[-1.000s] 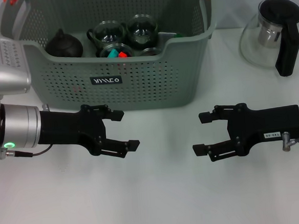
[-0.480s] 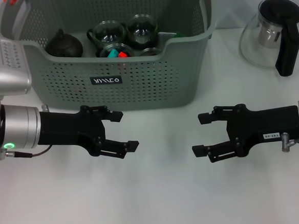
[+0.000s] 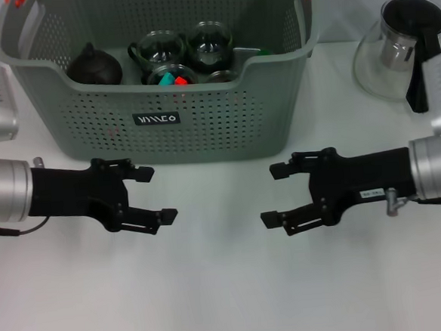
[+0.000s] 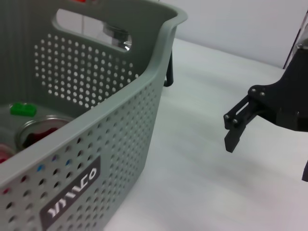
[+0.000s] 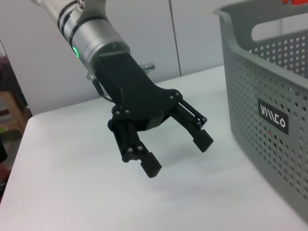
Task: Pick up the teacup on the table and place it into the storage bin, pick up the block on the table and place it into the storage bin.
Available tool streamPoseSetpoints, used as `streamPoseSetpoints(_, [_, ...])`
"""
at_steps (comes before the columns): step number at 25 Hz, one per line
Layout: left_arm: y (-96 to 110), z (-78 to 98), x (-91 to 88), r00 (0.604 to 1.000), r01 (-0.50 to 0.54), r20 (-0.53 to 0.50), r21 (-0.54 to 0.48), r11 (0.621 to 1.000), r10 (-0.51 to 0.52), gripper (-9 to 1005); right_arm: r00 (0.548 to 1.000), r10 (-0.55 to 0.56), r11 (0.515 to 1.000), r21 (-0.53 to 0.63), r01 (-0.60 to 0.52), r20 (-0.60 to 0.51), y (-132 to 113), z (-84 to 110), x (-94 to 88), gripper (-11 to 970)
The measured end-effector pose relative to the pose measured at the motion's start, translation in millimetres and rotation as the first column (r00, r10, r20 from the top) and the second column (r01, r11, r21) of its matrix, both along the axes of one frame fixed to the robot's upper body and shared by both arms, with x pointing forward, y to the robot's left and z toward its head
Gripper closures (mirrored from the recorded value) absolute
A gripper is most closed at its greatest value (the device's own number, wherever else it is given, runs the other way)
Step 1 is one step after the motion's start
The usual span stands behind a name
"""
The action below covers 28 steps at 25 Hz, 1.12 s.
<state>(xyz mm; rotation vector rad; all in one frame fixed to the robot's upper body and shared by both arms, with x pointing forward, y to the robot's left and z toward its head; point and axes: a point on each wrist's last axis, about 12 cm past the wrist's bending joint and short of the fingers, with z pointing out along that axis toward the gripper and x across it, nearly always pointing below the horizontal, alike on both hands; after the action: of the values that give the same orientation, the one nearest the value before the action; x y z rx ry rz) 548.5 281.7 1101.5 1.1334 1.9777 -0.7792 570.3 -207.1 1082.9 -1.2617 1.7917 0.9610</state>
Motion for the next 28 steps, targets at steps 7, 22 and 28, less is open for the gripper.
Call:
streamPoseSetpoints(7, [4.3,0.7,0.3,1.000,-0.001,0.008,0.015,1.000,0.001,80,1.000,0.007,1.000,-0.020,-0.006,0.006,6.1,-0.5,3.9,12])
streamPoseSetpoints(22, [4.2,1.3,1.2,1.000,0.002,0.013,0.018,1.000,-0.002,81,1.000,0.006,1.000,-0.028,-0.006,0.013,11.2,-5.1,5.0,13])
streamPoseSetpoints(28, [4.2,1.3,1.3,1.000,0.003,0.016,0.020,1.000,-0.003,81,1.000,0.007,1.000,-0.026,-0.007,0.005,11.7,-6.6,3.8,13])
